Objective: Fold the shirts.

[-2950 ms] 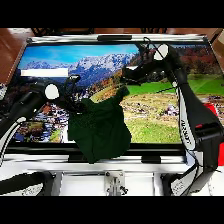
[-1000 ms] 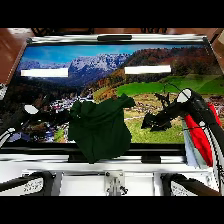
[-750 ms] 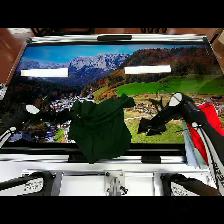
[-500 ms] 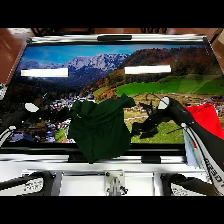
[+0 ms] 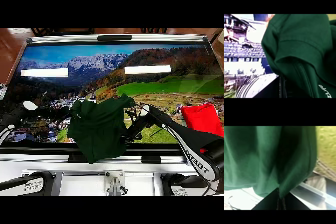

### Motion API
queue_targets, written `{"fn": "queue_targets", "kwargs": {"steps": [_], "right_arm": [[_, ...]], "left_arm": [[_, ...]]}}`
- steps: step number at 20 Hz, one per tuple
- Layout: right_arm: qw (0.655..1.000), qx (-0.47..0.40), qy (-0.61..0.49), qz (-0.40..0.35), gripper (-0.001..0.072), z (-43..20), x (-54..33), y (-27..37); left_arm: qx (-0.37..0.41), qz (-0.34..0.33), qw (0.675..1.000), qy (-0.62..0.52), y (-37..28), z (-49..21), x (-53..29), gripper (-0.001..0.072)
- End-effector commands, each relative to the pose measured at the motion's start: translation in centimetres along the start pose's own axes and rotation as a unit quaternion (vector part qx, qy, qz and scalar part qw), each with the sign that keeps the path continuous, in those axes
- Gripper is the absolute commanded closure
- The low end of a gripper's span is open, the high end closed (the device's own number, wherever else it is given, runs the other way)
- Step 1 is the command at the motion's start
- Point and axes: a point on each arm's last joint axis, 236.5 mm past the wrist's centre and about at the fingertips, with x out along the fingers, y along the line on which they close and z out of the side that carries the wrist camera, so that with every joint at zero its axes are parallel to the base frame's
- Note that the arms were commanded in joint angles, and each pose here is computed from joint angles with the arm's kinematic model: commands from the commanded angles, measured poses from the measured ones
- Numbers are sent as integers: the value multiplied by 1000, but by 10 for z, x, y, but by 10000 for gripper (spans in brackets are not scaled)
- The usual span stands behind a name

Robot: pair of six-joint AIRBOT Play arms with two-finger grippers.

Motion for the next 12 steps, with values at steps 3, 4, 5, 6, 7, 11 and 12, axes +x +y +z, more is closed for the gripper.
{"fn": "queue_targets", "kwargs": {"steps": [3, 4, 5, 6, 7, 11, 12], "right_arm": [[1000, -4, -21, -6, 650, 7, -15, -1], [999, -17, -38, -16, 650, 10, -33, -3], [997, -29, -61, -31, 650, 14, -57, -6], [994, -36, -89, -45, 650, 19, -83, -11], [989, -38, -126, -60, 650, 24, -115, -17], [952, -38, -297, -67, 650, 30, -251, -20], [936, -62, -342, -58, 650, 26, -284, -8]], "left_arm": [[20, -4, 1000, -24, 0, 15, -26, 670], [36, -7, 999, -30, -3, 21, -37, 671], [53, -9, 998, -38, -6, 28, -51, 671], [66, -8, 997, -46, -8, 36, -65, 671], [79, -7, 995, -56, -11, 43, -82, 671], [110, -2, 988, -111, -27, 63, -146, 670], [122, -4, 984, -133, -37, 68, -165, 671]]}}
